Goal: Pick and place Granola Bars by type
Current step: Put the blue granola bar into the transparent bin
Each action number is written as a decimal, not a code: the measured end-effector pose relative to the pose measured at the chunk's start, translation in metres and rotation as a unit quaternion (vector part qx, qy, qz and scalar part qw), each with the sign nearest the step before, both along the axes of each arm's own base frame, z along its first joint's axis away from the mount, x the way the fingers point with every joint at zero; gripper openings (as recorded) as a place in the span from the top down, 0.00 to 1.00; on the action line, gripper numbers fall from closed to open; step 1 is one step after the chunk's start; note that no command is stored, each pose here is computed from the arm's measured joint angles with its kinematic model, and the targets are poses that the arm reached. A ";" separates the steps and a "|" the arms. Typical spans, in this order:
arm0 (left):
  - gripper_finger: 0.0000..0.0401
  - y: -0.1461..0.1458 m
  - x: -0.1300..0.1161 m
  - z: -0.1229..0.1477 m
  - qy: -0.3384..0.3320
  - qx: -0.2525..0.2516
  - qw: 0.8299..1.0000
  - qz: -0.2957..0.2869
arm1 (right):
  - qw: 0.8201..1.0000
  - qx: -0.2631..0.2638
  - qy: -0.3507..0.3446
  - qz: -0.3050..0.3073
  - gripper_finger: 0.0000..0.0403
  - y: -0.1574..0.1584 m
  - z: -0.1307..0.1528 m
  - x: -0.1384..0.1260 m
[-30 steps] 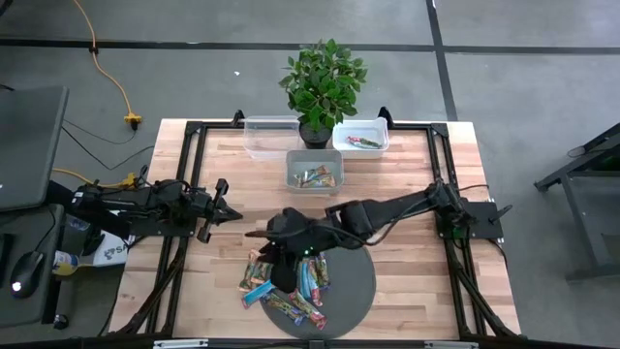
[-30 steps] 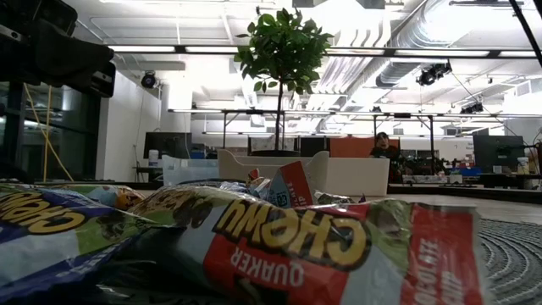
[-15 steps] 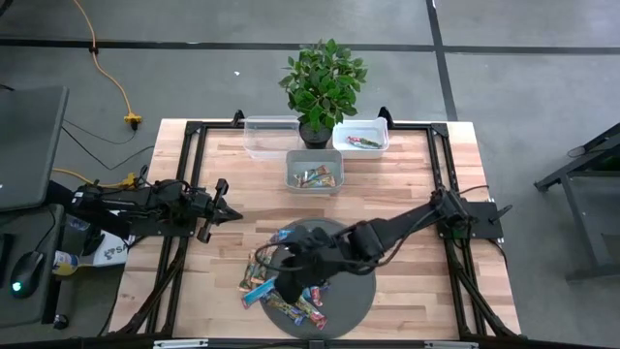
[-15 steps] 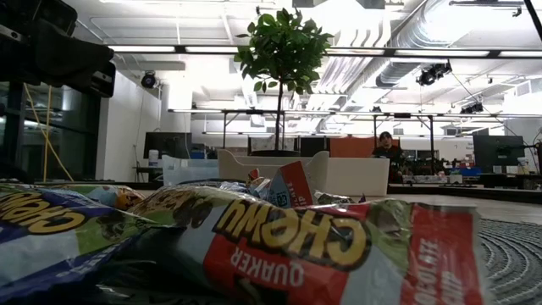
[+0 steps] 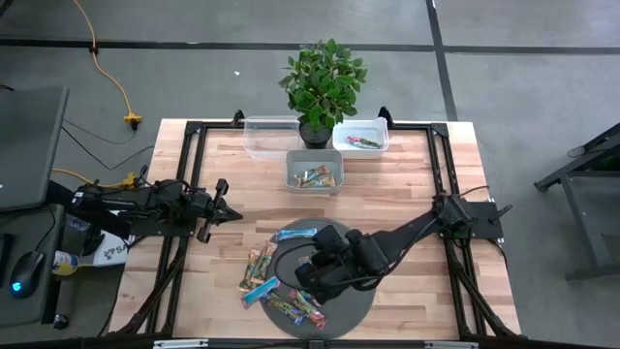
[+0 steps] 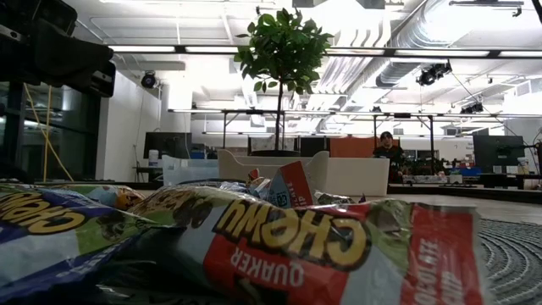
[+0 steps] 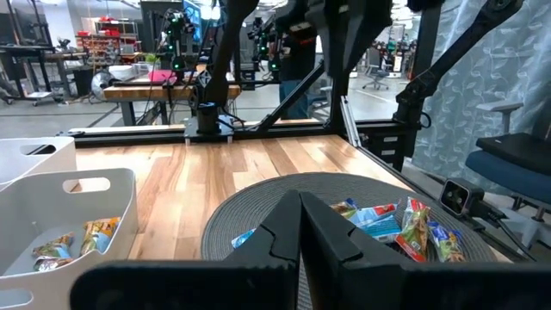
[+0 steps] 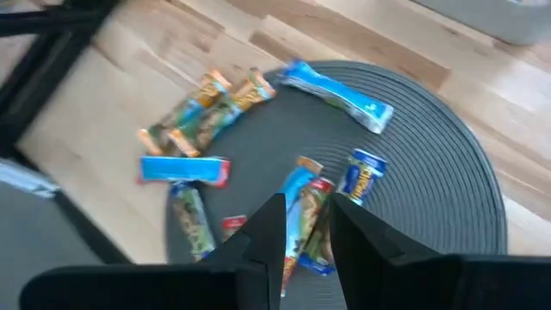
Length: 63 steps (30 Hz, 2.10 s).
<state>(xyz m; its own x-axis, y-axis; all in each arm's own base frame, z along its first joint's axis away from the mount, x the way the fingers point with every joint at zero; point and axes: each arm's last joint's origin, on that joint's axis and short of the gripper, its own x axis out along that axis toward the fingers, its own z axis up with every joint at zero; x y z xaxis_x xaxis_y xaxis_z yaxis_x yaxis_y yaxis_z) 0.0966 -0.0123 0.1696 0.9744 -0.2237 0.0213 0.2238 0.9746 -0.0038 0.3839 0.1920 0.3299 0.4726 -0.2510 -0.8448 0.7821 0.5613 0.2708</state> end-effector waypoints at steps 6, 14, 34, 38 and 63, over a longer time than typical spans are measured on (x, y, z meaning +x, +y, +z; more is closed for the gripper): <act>1.00 0.000 0.000 0.000 0.000 0.000 1.000 0.000 | 0.996 0.037 0.075 -0.024 0.82 0.001 -0.042 0.000; 1.00 0.000 0.000 0.000 0.000 0.000 1.000 0.001 | 0.985 0.068 0.151 -0.047 0.82 -0.004 -0.095 -0.003; 1.00 0.000 0.000 0.000 0.000 0.000 1.000 0.002 | 0.984 0.075 0.151 -0.055 0.52 -0.048 -0.130 0.017; 1.00 0.000 0.000 0.000 0.000 0.000 1.000 0.002 | 0.985 0.074 0.148 -0.053 0.52 -0.060 -0.130 0.022; 1.00 0.000 0.000 0.003 -0.009 -0.018 1.000 -0.002 | 0.983 0.139 0.102 -0.058 0.51 -0.054 -0.167 0.024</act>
<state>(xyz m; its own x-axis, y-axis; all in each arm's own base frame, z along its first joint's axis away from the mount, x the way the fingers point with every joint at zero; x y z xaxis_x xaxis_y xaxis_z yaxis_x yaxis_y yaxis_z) 0.0965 -0.0124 0.1721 0.9730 -0.2261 0.0467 0.2277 0.9731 -0.0340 0.4079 0.1385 0.1630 0.2683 -0.0403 -0.9625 0.8906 0.3912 0.2319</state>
